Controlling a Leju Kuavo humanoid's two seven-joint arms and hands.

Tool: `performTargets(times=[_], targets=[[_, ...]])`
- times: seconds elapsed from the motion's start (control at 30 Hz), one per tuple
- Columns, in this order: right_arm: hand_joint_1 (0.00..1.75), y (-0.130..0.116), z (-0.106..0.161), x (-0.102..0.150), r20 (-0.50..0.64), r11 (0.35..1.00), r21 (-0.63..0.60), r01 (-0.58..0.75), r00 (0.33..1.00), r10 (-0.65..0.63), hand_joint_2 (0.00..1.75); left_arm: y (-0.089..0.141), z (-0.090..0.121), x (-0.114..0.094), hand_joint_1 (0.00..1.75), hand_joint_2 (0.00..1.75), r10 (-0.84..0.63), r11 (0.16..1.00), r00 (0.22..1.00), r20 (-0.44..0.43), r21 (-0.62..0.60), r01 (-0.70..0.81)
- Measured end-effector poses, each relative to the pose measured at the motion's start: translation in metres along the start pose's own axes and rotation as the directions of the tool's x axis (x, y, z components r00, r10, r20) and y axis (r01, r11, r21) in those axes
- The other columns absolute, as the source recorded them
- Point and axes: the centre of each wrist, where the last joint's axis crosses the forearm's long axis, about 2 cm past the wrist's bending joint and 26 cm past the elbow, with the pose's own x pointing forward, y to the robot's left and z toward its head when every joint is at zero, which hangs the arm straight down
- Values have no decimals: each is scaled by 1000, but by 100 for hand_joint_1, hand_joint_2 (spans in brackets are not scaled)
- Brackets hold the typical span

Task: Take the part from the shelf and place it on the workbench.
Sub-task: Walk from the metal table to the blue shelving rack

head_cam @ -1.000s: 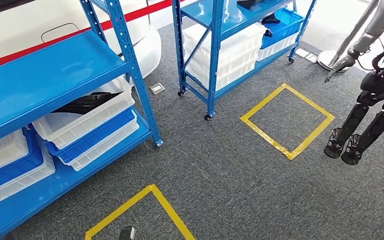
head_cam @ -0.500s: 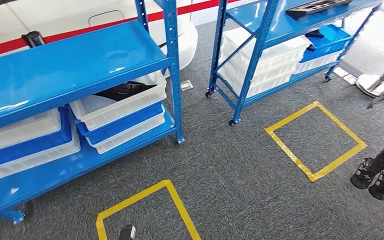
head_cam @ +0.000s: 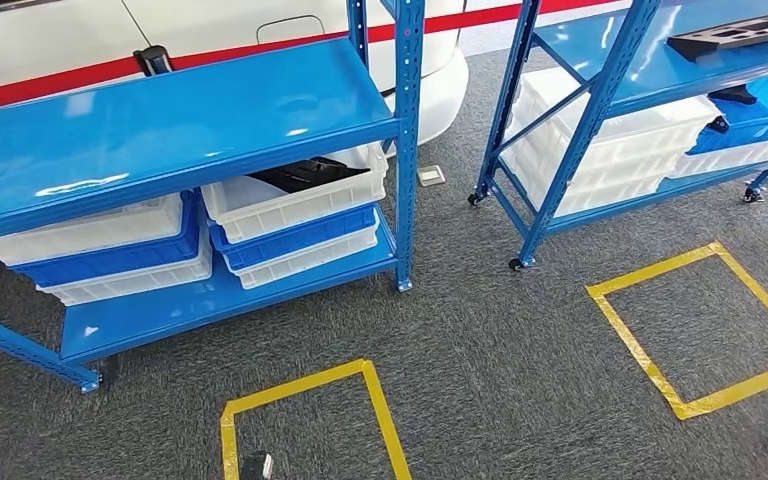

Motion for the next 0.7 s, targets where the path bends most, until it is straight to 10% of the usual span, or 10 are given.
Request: performTargets(times=[0.5,0.63,0.7], targets=[[0,-2,0,4,10,1000,-2,-2,1000,2,0,-1,0,0,0,0,-3,1000,1000,-3,7,3],[0,-3,0,1,4,1000,-2,-6,1000,6,0,-1,0,-1,0,175,0,1000,1000,-13,27,1],[0,-4,0,0,4,1000,-5,-9,1000,9,0,-1,1,-1,0,175,1,999,1000,-29,47,1]])
